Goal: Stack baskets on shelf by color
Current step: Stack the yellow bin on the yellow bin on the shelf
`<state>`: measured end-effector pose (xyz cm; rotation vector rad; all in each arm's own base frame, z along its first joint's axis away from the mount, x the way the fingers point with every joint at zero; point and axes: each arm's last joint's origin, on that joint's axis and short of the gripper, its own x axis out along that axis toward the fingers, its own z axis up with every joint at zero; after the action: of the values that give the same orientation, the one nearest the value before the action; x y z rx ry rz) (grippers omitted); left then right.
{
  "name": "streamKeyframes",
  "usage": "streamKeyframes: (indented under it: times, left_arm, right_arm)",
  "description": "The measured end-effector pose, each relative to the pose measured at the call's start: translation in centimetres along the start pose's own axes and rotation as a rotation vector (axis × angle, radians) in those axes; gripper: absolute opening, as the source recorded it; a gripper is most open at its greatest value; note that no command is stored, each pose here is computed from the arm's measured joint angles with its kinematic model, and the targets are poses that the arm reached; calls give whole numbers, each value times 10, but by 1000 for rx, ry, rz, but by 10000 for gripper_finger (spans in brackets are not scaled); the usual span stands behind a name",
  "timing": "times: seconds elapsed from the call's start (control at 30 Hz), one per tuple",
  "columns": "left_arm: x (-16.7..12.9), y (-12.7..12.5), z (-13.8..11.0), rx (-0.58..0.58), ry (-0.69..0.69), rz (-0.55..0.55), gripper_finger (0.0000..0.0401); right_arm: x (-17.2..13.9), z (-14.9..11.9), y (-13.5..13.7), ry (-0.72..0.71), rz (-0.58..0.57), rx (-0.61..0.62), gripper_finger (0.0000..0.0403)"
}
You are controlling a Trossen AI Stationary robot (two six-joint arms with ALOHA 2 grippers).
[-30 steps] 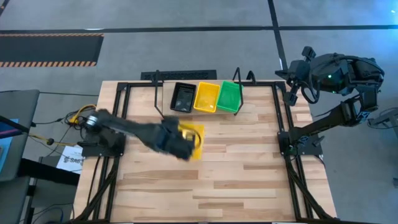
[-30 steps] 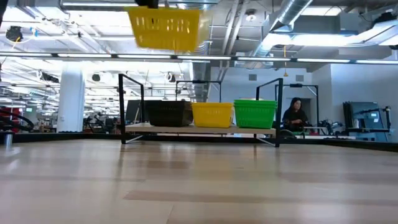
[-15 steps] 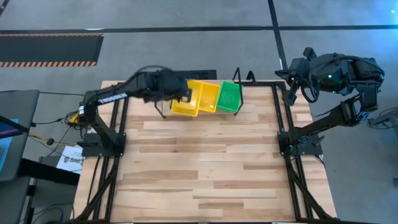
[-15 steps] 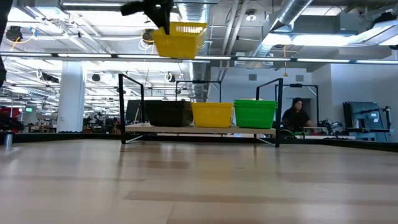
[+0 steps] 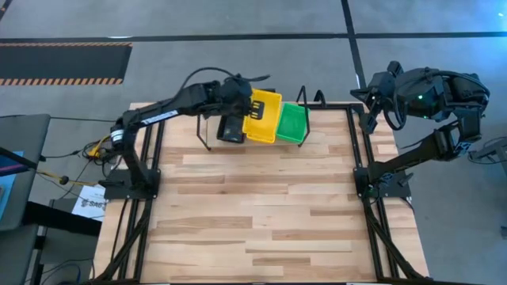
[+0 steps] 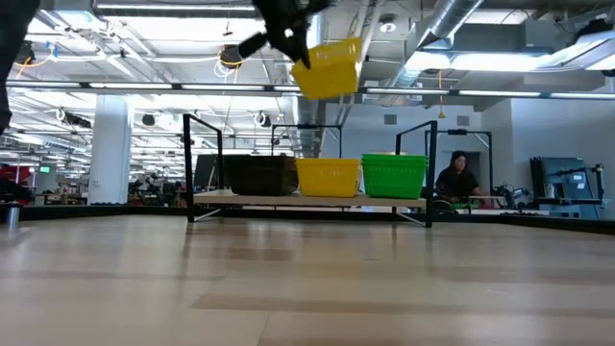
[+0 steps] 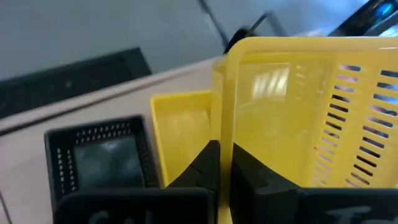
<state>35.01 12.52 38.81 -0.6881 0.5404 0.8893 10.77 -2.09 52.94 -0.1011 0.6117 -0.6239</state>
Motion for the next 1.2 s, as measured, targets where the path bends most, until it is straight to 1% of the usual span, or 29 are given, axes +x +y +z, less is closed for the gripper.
streamKeyframes:
  times: [0.03, 0.1, 0.2, 0.37, 0.43, 0.5, 0.67, 0.97, 1.13, 1.2]
  left_arm:
    - [9, 0, -1, 2, 24, 8, 0]
    - [29, -2, -3, -3, 70, -22, 0]
    - [60, -2, -7, 3, 129, -29, 0]
    - [87, 3, -7, -23, 168, -39, 0]
    - [91, 8, -6, -29, 181, -15, 0]
    - [92, 9, -2, -38, 156, -12, 0]
    - [99, 17, 0, -47, 169, 17, 0]
    - [100, 24, 0, -41, 194, 52, 0]
    - [108, 29, -6, -28, 245, 101, 0]
    - [113, 27, -7, -26, 247, 92, 0]
  right_arm:
    - [0, 0, 0, 0, 0, 3, 5]
    - [0, 0, 0, 0, -1, 3, 6]
    - [0, 0, 0, 0, -2, 3, 5]
    - [0, 0, 0, 0, -1, -3, 6]
    - [0, 0, 0, 0, 0, -4, 6]
    - [0, 0, 0, 0, 0, -7, 6]
    - [0, 0, 0, 0, 1, -30, 5]
    - [0, 0, 0, 0, 1, -32, 5]
    - [0, 0, 0, 1, 2, -35, 6]
    - [0, 0, 0, 1, 2, -35, 6]
